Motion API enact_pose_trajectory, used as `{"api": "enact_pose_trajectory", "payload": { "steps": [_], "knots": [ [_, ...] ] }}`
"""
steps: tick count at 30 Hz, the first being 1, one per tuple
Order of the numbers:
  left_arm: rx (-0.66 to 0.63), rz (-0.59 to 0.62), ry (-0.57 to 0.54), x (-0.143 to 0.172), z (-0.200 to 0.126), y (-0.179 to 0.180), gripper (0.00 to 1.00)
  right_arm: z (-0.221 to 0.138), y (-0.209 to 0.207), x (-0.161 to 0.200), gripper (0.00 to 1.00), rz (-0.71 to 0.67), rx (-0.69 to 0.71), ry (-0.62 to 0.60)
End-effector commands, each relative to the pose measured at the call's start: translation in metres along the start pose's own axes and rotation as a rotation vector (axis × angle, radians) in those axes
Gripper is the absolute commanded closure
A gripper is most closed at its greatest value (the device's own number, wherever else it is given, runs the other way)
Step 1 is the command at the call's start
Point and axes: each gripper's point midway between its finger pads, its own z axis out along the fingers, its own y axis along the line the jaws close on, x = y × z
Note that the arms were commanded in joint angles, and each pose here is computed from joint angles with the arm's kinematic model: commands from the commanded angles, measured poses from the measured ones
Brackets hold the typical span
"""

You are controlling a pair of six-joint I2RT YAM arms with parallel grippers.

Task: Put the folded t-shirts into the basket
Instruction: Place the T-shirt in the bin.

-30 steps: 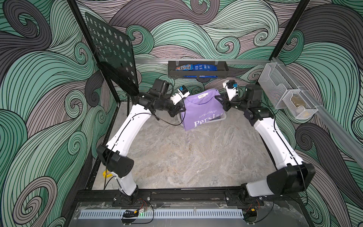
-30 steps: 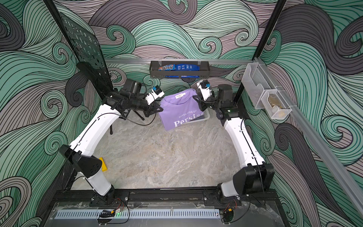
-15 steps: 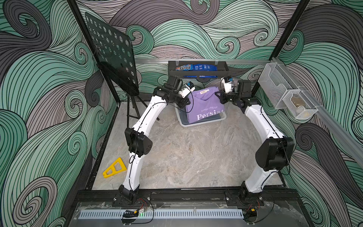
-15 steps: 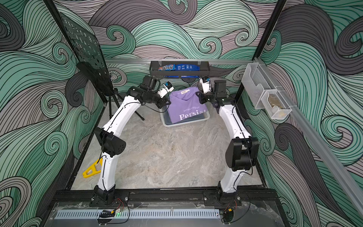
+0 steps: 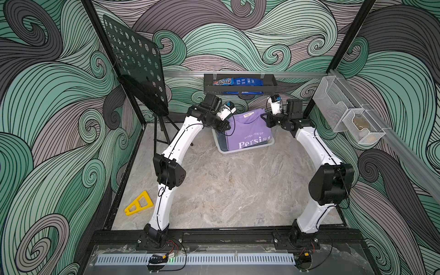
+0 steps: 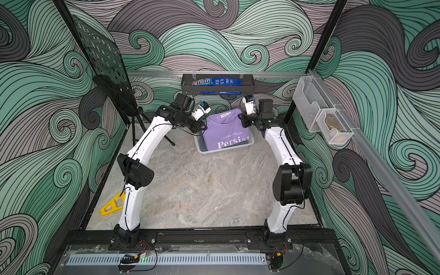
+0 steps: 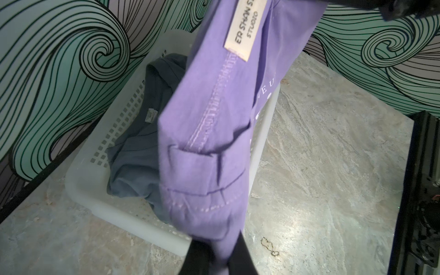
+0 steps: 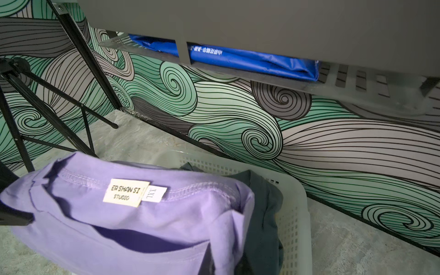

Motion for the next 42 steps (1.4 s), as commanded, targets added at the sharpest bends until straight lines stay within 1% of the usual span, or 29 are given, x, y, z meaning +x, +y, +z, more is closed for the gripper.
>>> {"api": "enact_pose_trajectory", "payload": {
  "steps": [1,9,14,19,23,27,31,34,36,38,40,42],
  "knots": [
    [0.031,-0.04,-0.011,-0.005,-0.026,-0.013,1.0,-0.018,0.0,-0.01,1.0,-0.001,0.025,-0.029],
    [0.02,-0.066,0.01,-0.002,-0.02,-0.008,1.0,-0.006,-0.003,0.006,1.0,0.045,0.015,0.0],
    [-0.051,-0.063,0.032,0.004,-0.008,0.011,1.0,0.009,-0.008,0.022,1.0,0.073,0.015,0.03],
    [-0.096,-0.073,0.055,0.014,0.011,0.032,1.0,0.024,-0.02,0.027,1.0,0.073,0.047,0.042],
    [-0.181,-0.04,0.047,0.013,0.019,0.056,1.0,0.038,-0.029,0.028,0.96,0.073,0.062,0.041],
    [-0.277,0.02,0.041,0.01,0.028,0.079,1.0,0.053,-0.036,0.03,0.89,0.073,0.066,0.031],
    [-0.353,0.069,0.044,0.012,0.042,0.101,0.91,0.074,-0.044,0.031,0.79,0.051,0.069,0.015],
    [-0.437,0.113,0.036,0.011,0.055,0.122,0.78,0.1,-0.057,0.04,0.7,0.041,0.101,0.04],
    [-0.505,0.14,0.048,0.014,0.064,0.138,0.66,0.115,-0.068,0.042,0.61,0.031,0.128,0.053],
    [-0.57,0.169,0.056,0.014,0.067,0.15,0.56,0.129,-0.078,0.044,0.56,0.012,0.144,0.08],
    [-0.615,0.197,0.068,0.013,0.067,0.155,0.45,0.136,-0.087,0.046,0.5,-0.003,0.165,0.111],
    [-0.625,0.217,0.088,0.013,0.062,0.151,0.38,0.136,-0.089,0.046,0.45,-0.027,0.172,0.126]
  ]
}}
